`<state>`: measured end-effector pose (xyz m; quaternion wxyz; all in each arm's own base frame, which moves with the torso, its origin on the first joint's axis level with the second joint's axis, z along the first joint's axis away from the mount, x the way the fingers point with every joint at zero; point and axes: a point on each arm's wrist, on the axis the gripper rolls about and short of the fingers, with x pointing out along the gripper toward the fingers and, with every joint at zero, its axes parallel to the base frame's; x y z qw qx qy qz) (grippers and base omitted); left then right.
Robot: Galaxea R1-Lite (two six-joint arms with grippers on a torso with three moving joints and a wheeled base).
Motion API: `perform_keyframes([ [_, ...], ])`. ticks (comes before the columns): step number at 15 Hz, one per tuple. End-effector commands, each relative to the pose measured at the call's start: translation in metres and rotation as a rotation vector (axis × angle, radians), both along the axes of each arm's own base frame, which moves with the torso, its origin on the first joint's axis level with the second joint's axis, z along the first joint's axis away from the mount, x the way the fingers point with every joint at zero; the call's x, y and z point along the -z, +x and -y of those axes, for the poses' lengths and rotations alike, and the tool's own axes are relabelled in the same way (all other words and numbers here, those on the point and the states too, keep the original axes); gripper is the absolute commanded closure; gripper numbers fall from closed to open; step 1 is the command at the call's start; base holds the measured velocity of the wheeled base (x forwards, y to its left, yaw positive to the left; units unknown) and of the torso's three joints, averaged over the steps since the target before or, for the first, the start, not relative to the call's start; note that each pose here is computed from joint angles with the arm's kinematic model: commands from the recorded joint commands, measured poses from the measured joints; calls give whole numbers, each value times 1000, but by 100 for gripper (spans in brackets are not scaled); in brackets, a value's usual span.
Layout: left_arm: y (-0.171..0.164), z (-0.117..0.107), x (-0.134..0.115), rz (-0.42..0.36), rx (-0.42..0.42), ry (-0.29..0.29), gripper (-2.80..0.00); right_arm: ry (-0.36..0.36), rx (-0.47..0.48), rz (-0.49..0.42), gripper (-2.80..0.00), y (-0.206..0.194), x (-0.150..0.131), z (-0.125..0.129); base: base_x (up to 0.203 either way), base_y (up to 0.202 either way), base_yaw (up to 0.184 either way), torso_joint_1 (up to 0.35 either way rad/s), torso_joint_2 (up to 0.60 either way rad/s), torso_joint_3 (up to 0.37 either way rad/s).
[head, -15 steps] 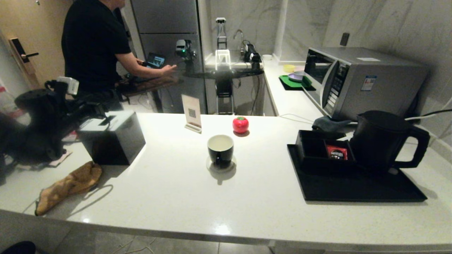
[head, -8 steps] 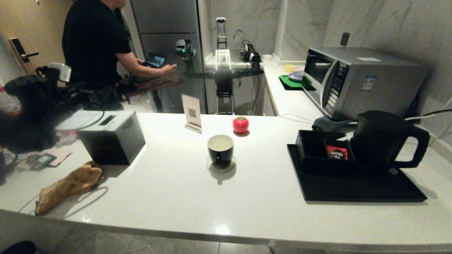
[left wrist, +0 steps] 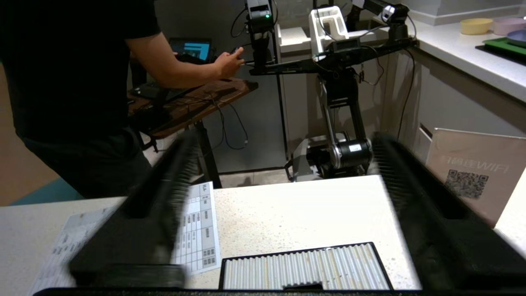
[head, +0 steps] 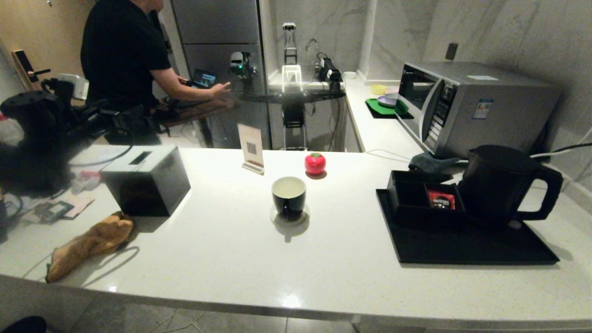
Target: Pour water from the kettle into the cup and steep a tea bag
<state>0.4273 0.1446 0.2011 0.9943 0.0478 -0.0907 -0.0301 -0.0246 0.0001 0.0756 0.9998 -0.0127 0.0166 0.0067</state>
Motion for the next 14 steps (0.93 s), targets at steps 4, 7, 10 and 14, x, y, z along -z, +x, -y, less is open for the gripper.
perform_keyframes([
  [4,0,1,-1,5,7,8,0,0,-1,-2,0,0,0,0,0,0,0,0,0,0],
  [7,-1,6,-5,10,16,11,0,0,0,-2,0,0,0,0,0,0,0,0,0,0],
  [10,-2,15,-8,12,34,12,0,0,-1,-2,0,0,0,0,0,0,0,0,0,0],
  [14,-8,35,-9,-8,75,5,0,0,-1,-2,0,0,0,0,0,0,0,0,0,0],
])
